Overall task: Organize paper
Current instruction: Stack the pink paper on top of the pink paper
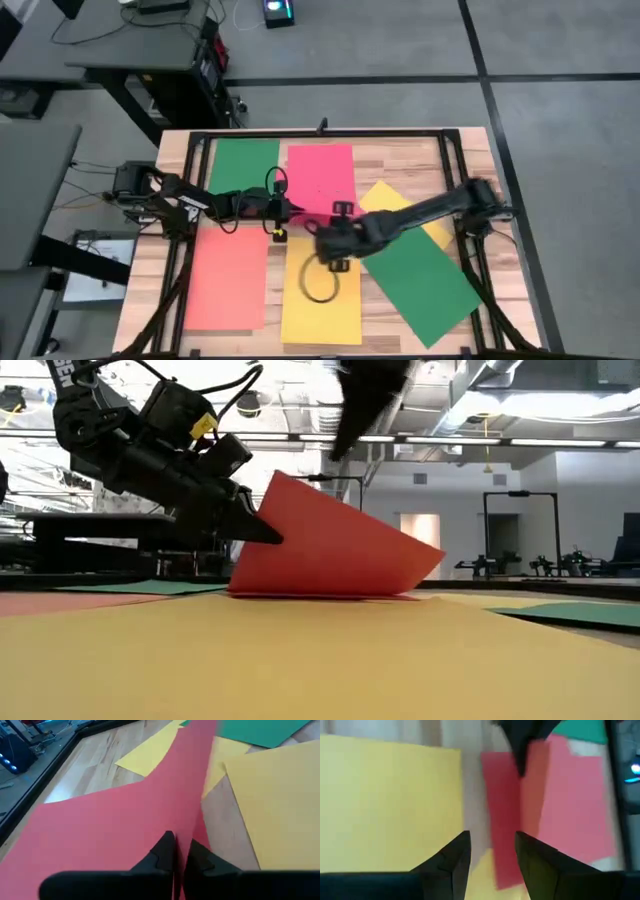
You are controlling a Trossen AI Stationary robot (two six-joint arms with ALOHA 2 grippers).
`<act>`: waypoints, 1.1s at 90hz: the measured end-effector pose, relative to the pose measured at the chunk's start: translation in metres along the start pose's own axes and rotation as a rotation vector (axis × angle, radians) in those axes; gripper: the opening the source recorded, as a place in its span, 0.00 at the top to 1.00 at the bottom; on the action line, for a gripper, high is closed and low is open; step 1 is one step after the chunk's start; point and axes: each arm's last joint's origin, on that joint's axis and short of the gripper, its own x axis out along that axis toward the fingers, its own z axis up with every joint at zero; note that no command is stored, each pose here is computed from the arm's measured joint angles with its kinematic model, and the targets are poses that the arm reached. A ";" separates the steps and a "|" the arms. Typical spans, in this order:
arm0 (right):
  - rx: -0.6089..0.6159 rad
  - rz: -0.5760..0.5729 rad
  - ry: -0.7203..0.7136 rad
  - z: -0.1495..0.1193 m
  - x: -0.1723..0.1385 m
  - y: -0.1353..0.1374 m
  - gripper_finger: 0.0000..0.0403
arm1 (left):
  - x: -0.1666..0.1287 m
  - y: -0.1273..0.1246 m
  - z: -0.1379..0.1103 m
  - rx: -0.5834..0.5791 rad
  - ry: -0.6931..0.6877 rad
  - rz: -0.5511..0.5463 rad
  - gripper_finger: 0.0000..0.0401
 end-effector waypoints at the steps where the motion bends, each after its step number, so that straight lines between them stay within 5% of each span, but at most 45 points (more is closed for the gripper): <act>1: 0.011 0.005 -0.013 -0.005 0.000 0.000 0.65 | 0.000 0.000 0.000 0.000 -0.001 -0.002 1.00; 19: 0.136 0.072 -0.278 -0.082 -0.008 -0.011 0.65 | 0.000 0.000 0.001 0.014 -0.009 -0.016 1.00; 38: 0.147 0.063 -0.286 -0.132 0.006 -0.020 0.63 | 0.000 -0.001 0.001 0.029 -0.020 -0.033 1.00; 99: 0.060 -0.103 -0.180 -0.148 0.050 -0.028 0.47 | 0.000 -0.001 0.001 0.048 -0.026 -0.046 1.00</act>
